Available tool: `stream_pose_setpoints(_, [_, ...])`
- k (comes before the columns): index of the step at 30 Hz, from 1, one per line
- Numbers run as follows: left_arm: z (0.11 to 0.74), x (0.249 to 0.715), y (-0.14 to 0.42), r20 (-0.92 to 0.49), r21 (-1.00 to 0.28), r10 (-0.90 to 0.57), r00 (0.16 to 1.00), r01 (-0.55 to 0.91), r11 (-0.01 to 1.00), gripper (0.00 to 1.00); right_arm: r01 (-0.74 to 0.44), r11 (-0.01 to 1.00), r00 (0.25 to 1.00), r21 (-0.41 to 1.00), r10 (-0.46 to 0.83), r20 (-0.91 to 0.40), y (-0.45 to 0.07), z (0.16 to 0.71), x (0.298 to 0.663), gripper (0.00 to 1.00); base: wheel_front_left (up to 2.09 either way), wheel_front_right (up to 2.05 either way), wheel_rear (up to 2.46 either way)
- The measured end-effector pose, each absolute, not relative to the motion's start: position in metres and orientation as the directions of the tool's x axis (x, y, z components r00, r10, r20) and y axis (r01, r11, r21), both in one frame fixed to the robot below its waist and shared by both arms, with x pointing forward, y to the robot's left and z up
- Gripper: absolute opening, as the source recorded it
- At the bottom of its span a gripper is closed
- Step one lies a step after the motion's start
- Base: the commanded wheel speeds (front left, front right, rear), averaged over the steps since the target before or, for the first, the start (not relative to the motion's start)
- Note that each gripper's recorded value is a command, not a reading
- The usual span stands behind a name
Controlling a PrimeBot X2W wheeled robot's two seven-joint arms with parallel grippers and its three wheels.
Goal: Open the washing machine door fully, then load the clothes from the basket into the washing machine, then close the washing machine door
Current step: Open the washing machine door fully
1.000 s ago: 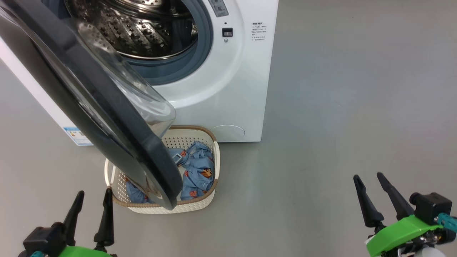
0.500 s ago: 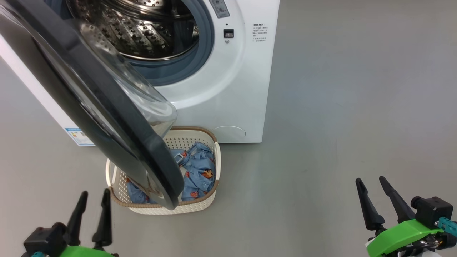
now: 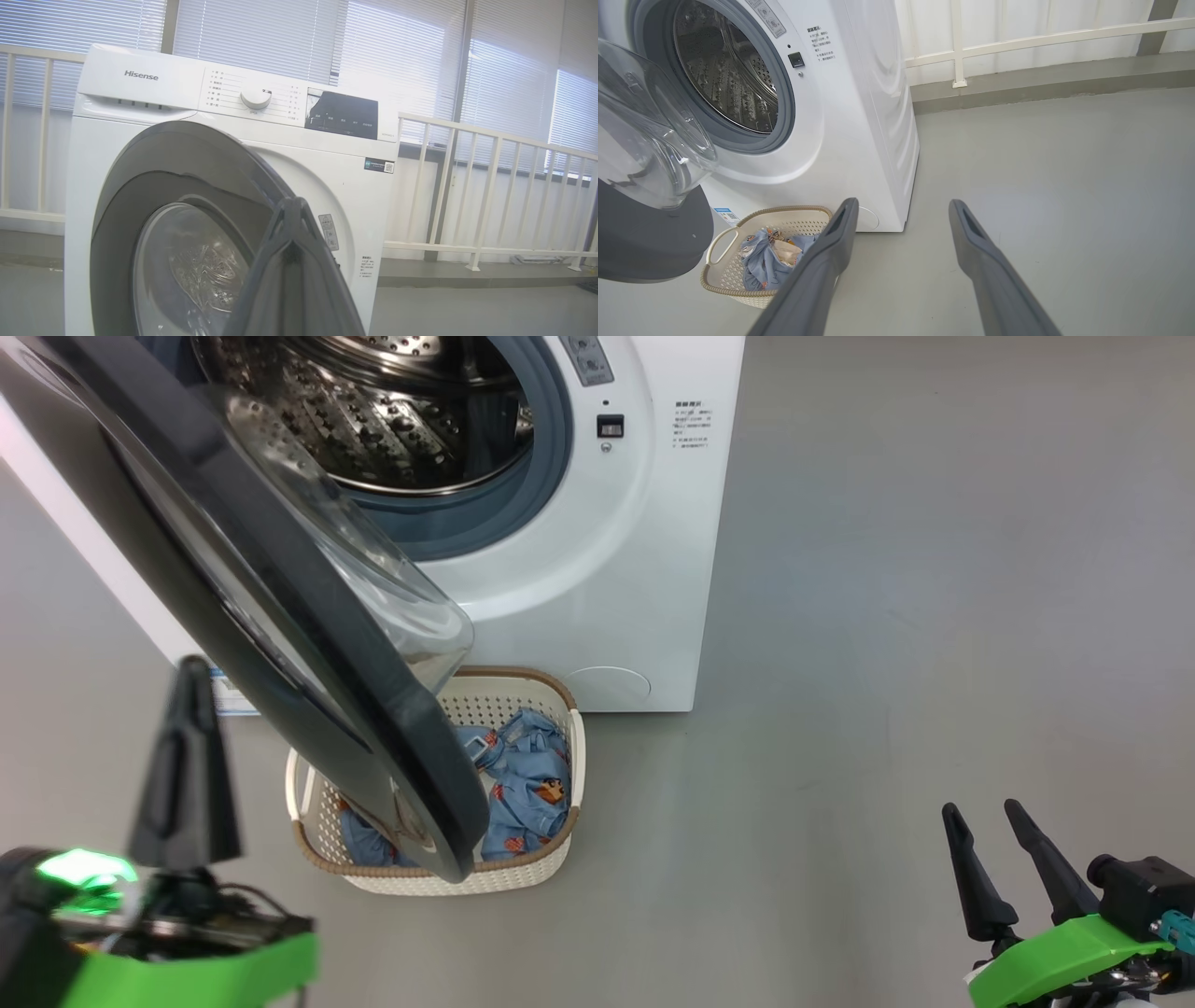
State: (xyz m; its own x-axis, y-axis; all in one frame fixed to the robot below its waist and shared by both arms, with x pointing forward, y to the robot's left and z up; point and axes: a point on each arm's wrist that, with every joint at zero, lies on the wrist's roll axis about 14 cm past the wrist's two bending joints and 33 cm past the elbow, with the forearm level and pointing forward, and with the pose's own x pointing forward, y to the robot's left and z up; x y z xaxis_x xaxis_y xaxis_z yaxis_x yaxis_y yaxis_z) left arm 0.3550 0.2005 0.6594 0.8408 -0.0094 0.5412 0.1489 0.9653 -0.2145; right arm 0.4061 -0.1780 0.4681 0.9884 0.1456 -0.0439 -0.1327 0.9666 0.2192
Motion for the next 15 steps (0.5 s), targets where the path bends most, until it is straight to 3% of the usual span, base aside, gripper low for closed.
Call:
stream_pose_setpoints(6, [0.673,0.349,0.141,0.58,-0.209,-0.164,0.798,0.34,0.917,0.0,-0.124,0.968,0.989,0.219,0.137,-0.047,-0.181,0.466,0.407,1.0,0.0,0.0,0.0])
stream_pose_setpoints(15, [0.606,0.366,0.068,0.392,-0.294,-0.365,0.844,0.491,0.82,0.0,-0.11,0.97,0.99,0.216,0.126,-0.061,-0.185,0.461,0.407,1.0,0.0,0.0,0.0])
